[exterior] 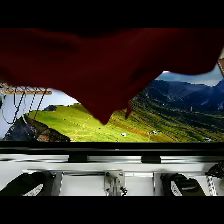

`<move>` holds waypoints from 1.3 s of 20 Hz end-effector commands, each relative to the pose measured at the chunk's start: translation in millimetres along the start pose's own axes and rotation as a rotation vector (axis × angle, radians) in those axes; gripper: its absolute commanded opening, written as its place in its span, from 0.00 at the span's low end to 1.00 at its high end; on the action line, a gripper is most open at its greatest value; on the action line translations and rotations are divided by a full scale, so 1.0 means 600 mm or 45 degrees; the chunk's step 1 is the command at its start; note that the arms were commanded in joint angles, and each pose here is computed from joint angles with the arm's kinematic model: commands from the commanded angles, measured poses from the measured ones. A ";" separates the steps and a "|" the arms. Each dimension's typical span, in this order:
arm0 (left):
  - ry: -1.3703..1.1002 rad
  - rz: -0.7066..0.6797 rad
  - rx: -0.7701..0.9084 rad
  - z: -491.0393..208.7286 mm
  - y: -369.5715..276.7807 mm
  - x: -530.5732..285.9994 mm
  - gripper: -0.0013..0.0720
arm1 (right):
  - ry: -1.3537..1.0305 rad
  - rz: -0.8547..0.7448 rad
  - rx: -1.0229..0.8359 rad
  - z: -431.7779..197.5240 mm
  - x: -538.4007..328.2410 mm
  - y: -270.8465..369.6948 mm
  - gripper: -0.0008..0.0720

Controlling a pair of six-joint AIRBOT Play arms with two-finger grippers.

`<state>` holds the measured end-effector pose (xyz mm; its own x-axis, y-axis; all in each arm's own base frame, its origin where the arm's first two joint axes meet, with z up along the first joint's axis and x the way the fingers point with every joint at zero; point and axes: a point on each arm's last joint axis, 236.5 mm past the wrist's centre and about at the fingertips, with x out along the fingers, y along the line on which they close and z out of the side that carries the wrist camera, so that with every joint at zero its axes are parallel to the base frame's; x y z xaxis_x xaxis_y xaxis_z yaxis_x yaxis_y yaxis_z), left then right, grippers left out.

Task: Fold the shirts.

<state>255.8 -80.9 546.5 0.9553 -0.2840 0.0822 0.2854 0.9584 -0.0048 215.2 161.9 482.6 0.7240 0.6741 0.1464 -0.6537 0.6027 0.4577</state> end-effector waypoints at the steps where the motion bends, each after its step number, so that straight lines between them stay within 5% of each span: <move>1: -0.116 0.078 0.065 0.025 0.024 -0.008 0.06 | 0.192 -0.134 0.080 -0.055 -0.023 -0.020 0.09; 7: 0.357 0.171 0.265 -0.197 0.054 0.227 0.06 | 0.748 -0.841 0.214 -0.259 -0.078 -0.300 0.09; 13: 1.052 0.021 0.149 -0.664 -0.002 0.451 0.07 | 0.745 -1.034 0.606 -0.490 -0.026 -0.523 0.09; 18: 1.622 -0.086 -0.108 -0.974 -0.101 0.409 0.08 | 1.017 -1.072 0.786 -0.649 -0.042 -0.573 0.09; 19: 1.712 -0.063 -0.136 -1.002 -0.105 0.389 0.15 | 1.034 -1.059 0.781 -0.655 -0.041 -0.574 0.09; 21: 1.861 -0.112 -0.051 -1.015 -0.093 0.345 0.70 | 1.041 -1.049 0.763 -0.654 -0.041 -0.573 0.09; 22: 1.917 -0.157 0.034 -1.003 -0.073 0.326 0.83 | 1.051 -1.032 0.759 -0.654 -0.040 -0.567 0.09; 24: 2.019 -0.122 0.119 -0.954 -0.006 0.286 0.83 | 1.080 -0.995 0.741 -0.653 -0.041 -0.555 0.09; 26: 1.981 -0.099 -0.016 -0.885 0.037 0.265 0.83 | 1.125 -0.961 0.717 -0.654 -0.048 -0.541 0.09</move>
<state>483.9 -158.0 2.4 0.1692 -0.0842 -0.9820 0.3404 0.9400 -0.0219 330.5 109.0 -14.0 0.3757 0.4066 -0.8327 0.2354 0.8272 0.5102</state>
